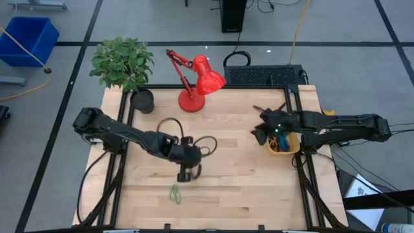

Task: Pick and place rubber bands into bin
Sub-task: Put the black rubber band into the yellow bin, then put the left green rubber band into the yellow bin

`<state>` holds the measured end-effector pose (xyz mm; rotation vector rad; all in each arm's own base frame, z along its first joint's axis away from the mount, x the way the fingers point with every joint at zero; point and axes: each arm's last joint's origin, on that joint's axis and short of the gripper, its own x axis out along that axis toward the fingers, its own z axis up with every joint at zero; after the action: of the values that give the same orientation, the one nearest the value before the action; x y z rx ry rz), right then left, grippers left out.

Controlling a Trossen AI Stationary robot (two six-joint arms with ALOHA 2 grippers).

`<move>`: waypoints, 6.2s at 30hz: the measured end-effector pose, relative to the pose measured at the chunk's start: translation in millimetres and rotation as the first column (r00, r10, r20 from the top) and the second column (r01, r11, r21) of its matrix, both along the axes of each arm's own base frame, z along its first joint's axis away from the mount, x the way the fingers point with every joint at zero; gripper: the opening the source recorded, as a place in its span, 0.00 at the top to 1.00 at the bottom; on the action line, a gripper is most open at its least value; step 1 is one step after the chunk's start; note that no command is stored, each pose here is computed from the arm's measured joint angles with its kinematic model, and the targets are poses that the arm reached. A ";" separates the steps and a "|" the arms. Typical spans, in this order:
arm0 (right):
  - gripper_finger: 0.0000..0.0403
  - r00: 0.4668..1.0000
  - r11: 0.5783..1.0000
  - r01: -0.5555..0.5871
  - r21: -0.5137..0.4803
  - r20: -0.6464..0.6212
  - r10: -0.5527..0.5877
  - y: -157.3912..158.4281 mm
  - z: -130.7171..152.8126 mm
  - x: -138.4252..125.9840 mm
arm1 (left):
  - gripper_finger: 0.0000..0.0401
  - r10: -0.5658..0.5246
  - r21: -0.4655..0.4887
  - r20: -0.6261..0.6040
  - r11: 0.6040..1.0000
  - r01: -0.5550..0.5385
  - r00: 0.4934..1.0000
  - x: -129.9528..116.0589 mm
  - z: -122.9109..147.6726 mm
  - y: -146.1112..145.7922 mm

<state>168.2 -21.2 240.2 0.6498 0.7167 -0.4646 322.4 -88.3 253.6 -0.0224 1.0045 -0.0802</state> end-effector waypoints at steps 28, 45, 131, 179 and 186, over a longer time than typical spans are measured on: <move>0.58 0.705 0.821 -0.410 -0.397 0.433 0.562 44.2 20.4 77.4 | 0.98 -0.026 0.201 0.555 0.974 -0.104 0.831 35.2 54.8 56.7; 0.65 0.694 0.845 -0.394 -0.362 0.485 0.532 48.3 -2.2 107.7 | 0.97 -0.021 0.216 0.550 0.969 -0.118 0.835 35.1 54.3 58.8; 1.00 0.892 0.952 0.306 0.017 -0.354 -0.280 20.9 -10.6 -66.9 | 0.59 0.281 0.082 0.093 0.954 -0.288 0.955 4.6 16.3 69.2; 0.53 0.880 0.894 0.441 -0.076 -0.160 -0.447 10.3 -36.8 -62.7 | 0.59 0.334 -0.036 0.052 0.942 -0.332 0.941 3.0 15.1 61.1; 0.53 0.909 0.913 0.401 -0.072 -0.092 -0.406 10.2 -32.5 -55.1 | 0.59 0.179 -0.075 -0.114 0.979 -0.188 0.977 -10.7 7.9 40.6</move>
<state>113.1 -11.0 207.7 0.7316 0.6668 -0.9033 311.7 -47.7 261.5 -0.1997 1.1013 0.0476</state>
